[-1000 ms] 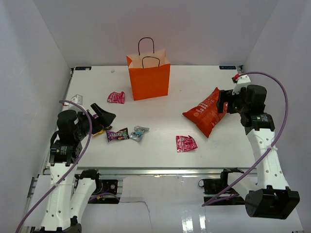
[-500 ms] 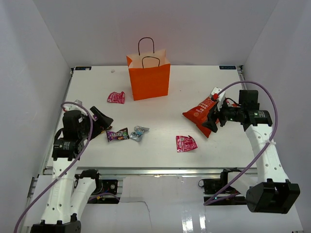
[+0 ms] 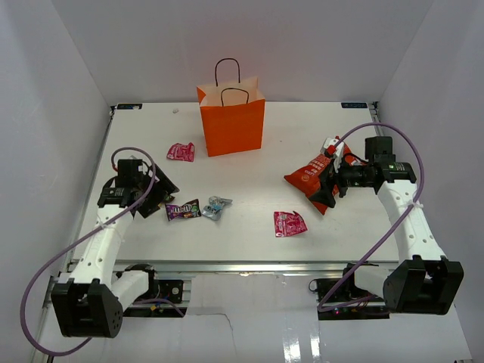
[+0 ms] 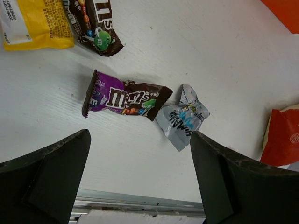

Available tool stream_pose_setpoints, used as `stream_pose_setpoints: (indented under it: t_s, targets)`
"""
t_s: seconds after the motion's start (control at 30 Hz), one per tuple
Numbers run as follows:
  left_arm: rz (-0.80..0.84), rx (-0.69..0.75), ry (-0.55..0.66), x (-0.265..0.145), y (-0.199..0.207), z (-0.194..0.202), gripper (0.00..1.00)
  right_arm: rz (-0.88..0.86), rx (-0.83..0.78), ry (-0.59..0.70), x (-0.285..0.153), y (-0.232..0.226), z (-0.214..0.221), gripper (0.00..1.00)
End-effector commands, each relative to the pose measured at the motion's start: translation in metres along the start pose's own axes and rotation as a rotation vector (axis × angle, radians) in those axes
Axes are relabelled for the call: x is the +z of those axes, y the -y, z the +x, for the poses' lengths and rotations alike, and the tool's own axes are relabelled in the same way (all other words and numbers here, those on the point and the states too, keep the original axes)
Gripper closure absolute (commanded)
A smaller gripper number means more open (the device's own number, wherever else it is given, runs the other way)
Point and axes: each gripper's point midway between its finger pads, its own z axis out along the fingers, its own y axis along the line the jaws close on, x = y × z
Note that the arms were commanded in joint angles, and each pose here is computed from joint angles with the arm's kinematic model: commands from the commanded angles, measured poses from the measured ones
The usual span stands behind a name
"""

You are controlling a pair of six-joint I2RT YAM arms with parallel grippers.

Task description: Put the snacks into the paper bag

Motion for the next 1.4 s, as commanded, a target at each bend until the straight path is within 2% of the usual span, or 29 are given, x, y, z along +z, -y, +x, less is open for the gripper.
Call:
stream_pose_setpoints:
  t_s: [0.0,0.37,0.47,0.73,1.2,1.37]
  targets:
    - [0.004,0.015,0.046,0.007,0.012,-0.022,0.02,-0.044,-0.025,0.044,0.006,-0.005,-0.011,0.04]
    - [-0.157,0.098,0.01,0.07,-0.01,-0.047,0.02,-0.045,-0.021,0.037,0.011,-0.002,-0.003,0.04]
    - [-0.219,0.098,0.015,0.081,-0.026,-0.062,0.05,-0.041,-0.019,0.031,0.012,0.0,-0.002,0.04]
    - [-0.283,0.111,-0.066,0.113,-0.047,-0.064,0.11,-0.04,-0.015,0.031,0.014,0.007,-0.006,0.04]
    - [-0.284,0.16,-0.125,0.136,-0.047,-0.066,0.24,-0.045,0.014,0.025,0.016,0.012,-0.006,0.04]
    - [-0.246,0.166,-0.098,0.13,-0.035,-0.075,0.27,-0.051,0.024,0.031,0.017,0.011,-0.007,0.04]
